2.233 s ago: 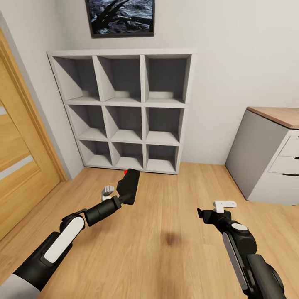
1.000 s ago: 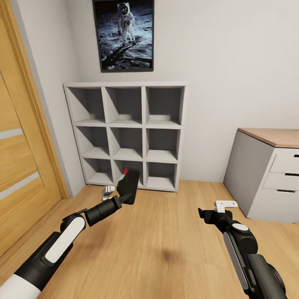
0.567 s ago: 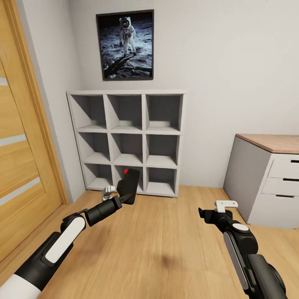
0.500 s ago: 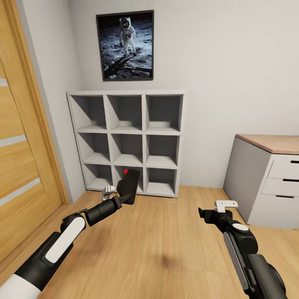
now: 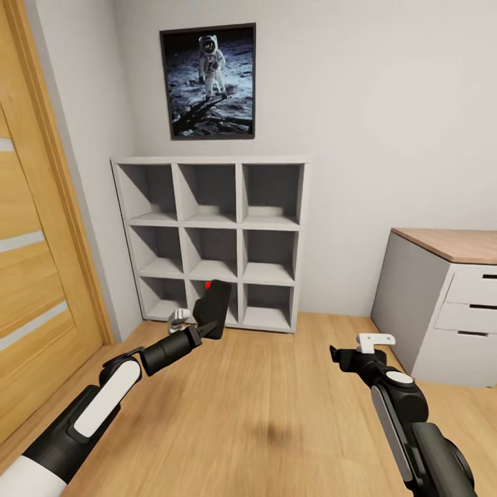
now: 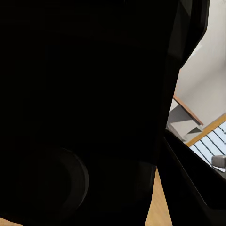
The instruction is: Attach the digital camera to the camera tripod in the bedroom.
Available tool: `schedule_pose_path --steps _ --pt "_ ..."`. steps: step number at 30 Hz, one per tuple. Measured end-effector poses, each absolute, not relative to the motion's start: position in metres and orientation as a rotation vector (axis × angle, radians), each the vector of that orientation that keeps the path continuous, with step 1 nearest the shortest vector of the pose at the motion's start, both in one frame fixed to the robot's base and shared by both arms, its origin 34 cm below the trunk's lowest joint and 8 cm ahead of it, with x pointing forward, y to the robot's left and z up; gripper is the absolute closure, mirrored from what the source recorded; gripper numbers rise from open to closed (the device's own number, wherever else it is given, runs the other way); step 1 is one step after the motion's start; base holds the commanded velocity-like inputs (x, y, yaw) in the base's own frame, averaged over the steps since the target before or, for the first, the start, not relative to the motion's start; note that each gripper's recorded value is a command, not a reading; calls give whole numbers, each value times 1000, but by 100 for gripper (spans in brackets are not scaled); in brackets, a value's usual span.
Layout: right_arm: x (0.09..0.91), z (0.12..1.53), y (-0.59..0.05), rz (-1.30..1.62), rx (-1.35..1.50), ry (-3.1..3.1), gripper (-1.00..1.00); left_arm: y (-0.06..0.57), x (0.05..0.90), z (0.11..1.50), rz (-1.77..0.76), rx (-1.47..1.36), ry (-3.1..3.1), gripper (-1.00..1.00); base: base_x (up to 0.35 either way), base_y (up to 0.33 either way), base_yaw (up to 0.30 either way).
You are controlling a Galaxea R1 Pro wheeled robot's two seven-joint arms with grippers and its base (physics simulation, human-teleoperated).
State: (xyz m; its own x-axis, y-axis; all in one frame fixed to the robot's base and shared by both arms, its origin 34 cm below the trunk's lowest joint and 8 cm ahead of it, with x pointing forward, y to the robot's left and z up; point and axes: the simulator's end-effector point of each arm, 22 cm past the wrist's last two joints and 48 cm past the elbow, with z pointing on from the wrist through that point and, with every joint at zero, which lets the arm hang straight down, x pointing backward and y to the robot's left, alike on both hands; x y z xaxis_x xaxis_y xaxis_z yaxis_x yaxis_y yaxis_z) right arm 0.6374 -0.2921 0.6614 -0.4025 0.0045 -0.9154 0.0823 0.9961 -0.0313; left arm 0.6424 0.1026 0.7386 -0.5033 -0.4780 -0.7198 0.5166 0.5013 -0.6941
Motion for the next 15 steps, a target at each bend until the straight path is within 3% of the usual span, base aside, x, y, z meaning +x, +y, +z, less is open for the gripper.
schedule_pose_path --steps 15 --pt "648 702 -294 -89 65 1948 -100 102 650 772 -1209 34 1715 100 0 0 0"
